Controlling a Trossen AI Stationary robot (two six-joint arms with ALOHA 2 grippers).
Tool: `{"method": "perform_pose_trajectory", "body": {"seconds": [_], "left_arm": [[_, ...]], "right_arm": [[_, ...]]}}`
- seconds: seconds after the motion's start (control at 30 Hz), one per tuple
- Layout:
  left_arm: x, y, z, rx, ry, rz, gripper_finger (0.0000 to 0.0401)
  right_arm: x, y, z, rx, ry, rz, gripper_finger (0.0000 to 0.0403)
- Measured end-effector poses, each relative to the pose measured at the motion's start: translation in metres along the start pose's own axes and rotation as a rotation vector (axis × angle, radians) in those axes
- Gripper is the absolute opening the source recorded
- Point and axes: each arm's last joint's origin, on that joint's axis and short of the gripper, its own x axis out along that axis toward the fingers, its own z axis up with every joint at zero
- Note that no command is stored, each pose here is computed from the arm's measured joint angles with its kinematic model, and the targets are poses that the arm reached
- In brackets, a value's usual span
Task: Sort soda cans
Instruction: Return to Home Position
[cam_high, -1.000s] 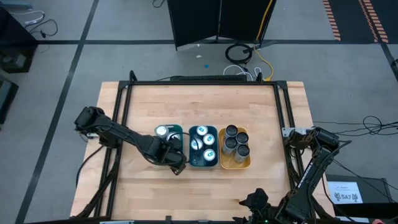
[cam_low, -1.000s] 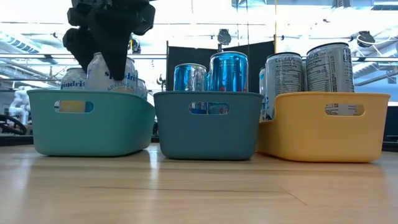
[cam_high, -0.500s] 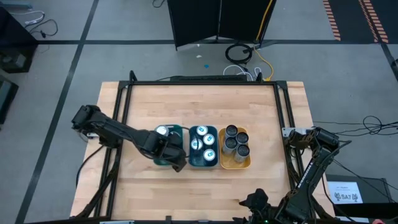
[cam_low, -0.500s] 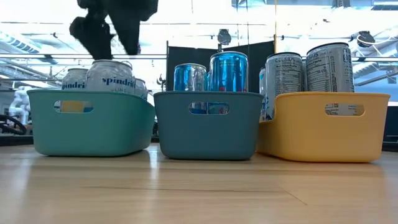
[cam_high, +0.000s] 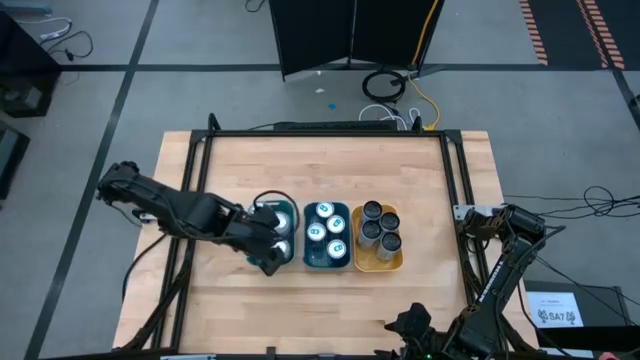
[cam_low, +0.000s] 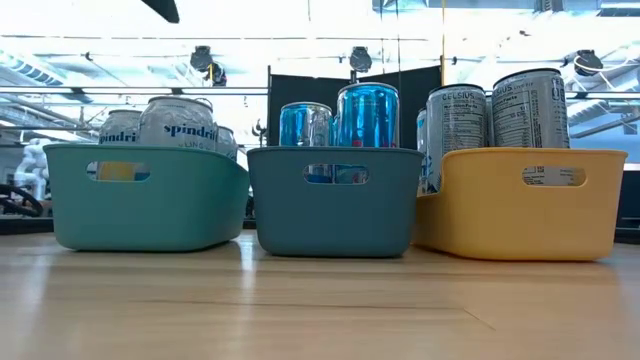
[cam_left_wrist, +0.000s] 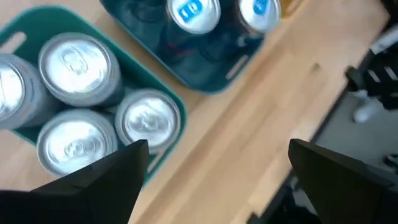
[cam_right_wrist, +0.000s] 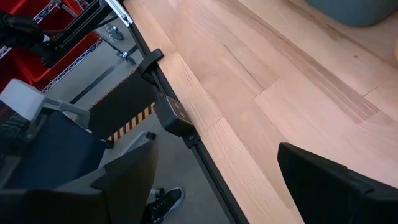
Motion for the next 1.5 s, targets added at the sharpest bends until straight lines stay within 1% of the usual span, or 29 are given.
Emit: {"method": "perform_pose_trajectory", "body": {"seconds": [0.1, 0.23, 0.3, 0.43, 0.53, 0.67, 0.73, 0.8, 0.9, 0.97, 1.0, 1.1, 1.13, 1.27, 1.37, 1.43, 1.5], "left_arm": [[-0.009, 0.001, -0.005, 0.036, 0.032, -0.042, 0.0393], [-0.018, 0.0, -0.012, 0.216, 0.13, -0.133, 0.0393], [-0.018, -0.001, -0.015, 0.285, 0.153, -0.155, 0.0393], [-0.017, -0.005, -0.022, 0.4, 0.161, -0.164, 0.0393], [-0.013, -0.008, -0.027, 0.427, 0.14, -0.137, 0.0393], [-0.009, -0.008, -0.037, 0.456, 0.093, -0.09, 0.0393], [-0.008, -0.01, -0.045, 0.485, 0.088, -0.089, 0.0393], [-0.007, -0.014, -0.052, 0.545, 0.054, -0.103, 0.0393], [-0.002, -0.022, -0.059, 0.638, -0.034, -0.152, 0.0393], [0.003, -0.027, -0.062, 0.66, -0.096, -0.193, 0.0393], [0.006, -0.029, -0.063, 0.675, -0.118, -0.21, 0.0393], [0.021, -0.029, -0.067, 0.701, -0.159, -0.243, 0.0393], [0.027, -0.028, -0.068, 0.7, -0.163, -0.246, 0.0393], [0.044, -0.02, -0.074, 0.696, -0.157, -0.237, 0.0393], [0.048, -0.016, -0.076, 0.694, -0.159, -0.23, 0.0393], [0.047, -0.014, -0.075, 0.689, -0.183, -0.215, 0.0393], [0.045, -0.012, -0.074, 0.699, -0.217, -0.192, 0.0393]], "right_arm": [[0.0, 0.0, 0.0, 0.0, 0.006, -0.001, 0.0322], [0.0, 0.0, -0.002, 0.0, 0.061, -0.002, 0.0322], [0.0, 0.0, -0.003, -0.003, 0.107, -0.004, 0.0322], [-0.001, -0.004, -0.005, -0.023, 0.174, -0.033, 0.0322], [-0.001, -0.005, -0.005, -0.031, 0.194, -0.046, 0.0322], [-0.001, -0.005, -0.008, -0.029, 0.276, -0.045, 0.0322], [-0.001, -0.006, -0.008, -0.085, 0.29, -0.049, 0.0322], [-0.001, -0.006, -0.008, -0.17, 0.28, -0.04, 0.0322], [0.0, -0.006, -0.005, -0.354, 0.191, -0.028, 0.0322], [0.003, -0.008, 0.001, -0.44, 0.105, -0.059, 0.0322], [0.007, -0.01, 0.005, -0.458, 0.086, -0.078, 0.0322], [0.028, -0.021, 0.019, -0.506, 0.094, -0.141, 0.0322], [0.036, -0.024, 0.023, -0.526, 0.109, -0.145, 0.0322], [0.061, -0.027, 0.045, -0.626, 0.13, -0.075, 0.0322], [0.066, -0.029, 0.072, -0.698, 0.064, -0.014, 0.0322], [0.067, -0.037, 0.091, -0.732, 0.017, 0.012, 0.0322], [0.067, -0.05, 0.106, -0.735, -0.014, 0.07, 0.0322]]}}
